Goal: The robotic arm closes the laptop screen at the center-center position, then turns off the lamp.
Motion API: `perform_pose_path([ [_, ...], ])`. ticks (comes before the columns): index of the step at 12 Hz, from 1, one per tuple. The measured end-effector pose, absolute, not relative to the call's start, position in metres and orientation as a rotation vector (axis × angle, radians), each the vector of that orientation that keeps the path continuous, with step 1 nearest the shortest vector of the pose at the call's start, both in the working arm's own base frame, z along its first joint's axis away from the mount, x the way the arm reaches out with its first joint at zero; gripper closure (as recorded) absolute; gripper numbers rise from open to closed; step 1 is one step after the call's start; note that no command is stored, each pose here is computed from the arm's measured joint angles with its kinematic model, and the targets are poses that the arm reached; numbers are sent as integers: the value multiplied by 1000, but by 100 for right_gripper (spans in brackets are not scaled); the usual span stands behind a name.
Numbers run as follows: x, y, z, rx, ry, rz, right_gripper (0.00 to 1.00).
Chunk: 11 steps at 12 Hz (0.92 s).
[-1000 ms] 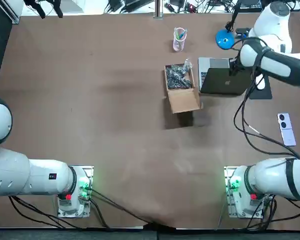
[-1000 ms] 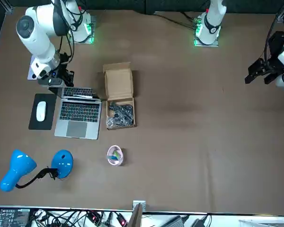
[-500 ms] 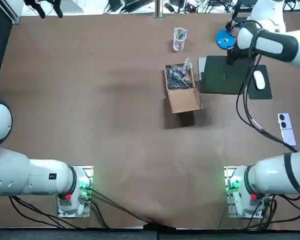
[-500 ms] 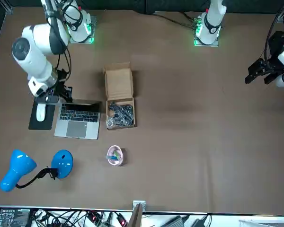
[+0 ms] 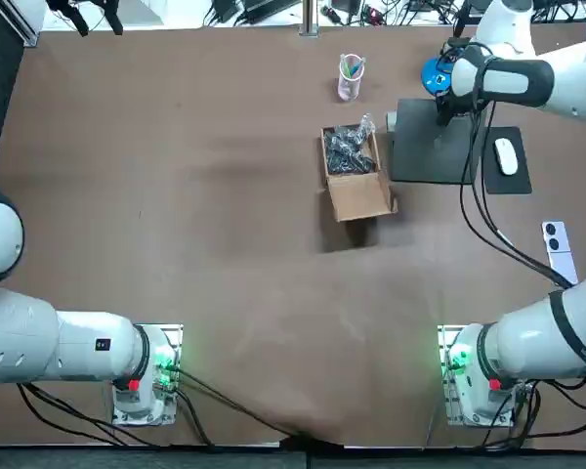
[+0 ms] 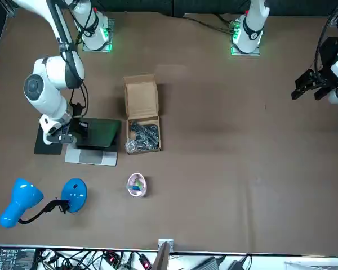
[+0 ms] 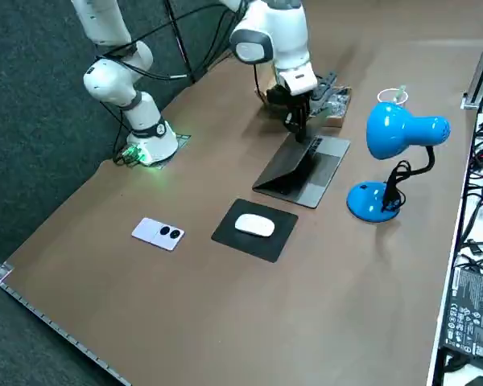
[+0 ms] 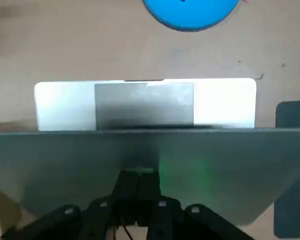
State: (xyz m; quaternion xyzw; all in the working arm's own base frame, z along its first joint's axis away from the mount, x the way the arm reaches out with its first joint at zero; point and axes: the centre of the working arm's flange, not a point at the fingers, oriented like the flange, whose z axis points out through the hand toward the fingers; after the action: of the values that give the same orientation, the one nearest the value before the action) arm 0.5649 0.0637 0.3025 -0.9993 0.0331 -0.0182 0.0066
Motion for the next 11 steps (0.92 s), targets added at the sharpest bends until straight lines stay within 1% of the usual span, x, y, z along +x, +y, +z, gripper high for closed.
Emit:
perform_pose_path([
  [7, 584, 66, 269, -3125, 139, -140, 98],
  [11, 591, 67, 264, -3120, 143, -157, 98],
])
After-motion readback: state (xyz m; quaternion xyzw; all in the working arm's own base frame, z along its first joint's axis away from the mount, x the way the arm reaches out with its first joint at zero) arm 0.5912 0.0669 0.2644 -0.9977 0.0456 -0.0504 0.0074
